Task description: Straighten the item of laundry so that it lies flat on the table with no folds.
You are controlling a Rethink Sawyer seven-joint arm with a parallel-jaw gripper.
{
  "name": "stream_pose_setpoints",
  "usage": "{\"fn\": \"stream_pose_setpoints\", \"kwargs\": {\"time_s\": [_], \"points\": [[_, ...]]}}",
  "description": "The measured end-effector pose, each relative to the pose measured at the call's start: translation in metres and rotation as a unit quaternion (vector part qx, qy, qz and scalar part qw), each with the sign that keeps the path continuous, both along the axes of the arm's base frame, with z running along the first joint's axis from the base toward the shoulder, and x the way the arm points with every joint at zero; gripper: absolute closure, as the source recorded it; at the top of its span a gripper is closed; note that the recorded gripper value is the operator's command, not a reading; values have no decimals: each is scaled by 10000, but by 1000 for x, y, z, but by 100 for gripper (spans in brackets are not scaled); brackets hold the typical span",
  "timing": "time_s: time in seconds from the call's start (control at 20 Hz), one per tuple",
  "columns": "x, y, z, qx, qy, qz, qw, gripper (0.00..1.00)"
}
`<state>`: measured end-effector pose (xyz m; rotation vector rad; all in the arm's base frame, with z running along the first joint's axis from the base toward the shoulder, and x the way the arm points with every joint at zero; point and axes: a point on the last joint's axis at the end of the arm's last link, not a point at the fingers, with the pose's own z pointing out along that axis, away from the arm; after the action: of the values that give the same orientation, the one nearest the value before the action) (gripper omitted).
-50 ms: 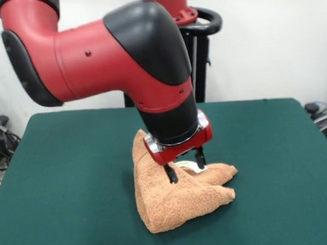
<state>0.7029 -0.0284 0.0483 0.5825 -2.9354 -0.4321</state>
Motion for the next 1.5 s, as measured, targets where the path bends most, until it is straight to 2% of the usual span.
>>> {"fn": "stream_pose_setpoints", "kwargs": {"time_s": [0.2,0.4,1.0,1.5], "points": [[21,-10,11,14,-257,218,9994,0],[32,-18,16,11,-435,414,9982,0],[33,-10,11,27,-733,471,9962,0],[13,15,4,98,-1088,587,9923,0]]}}
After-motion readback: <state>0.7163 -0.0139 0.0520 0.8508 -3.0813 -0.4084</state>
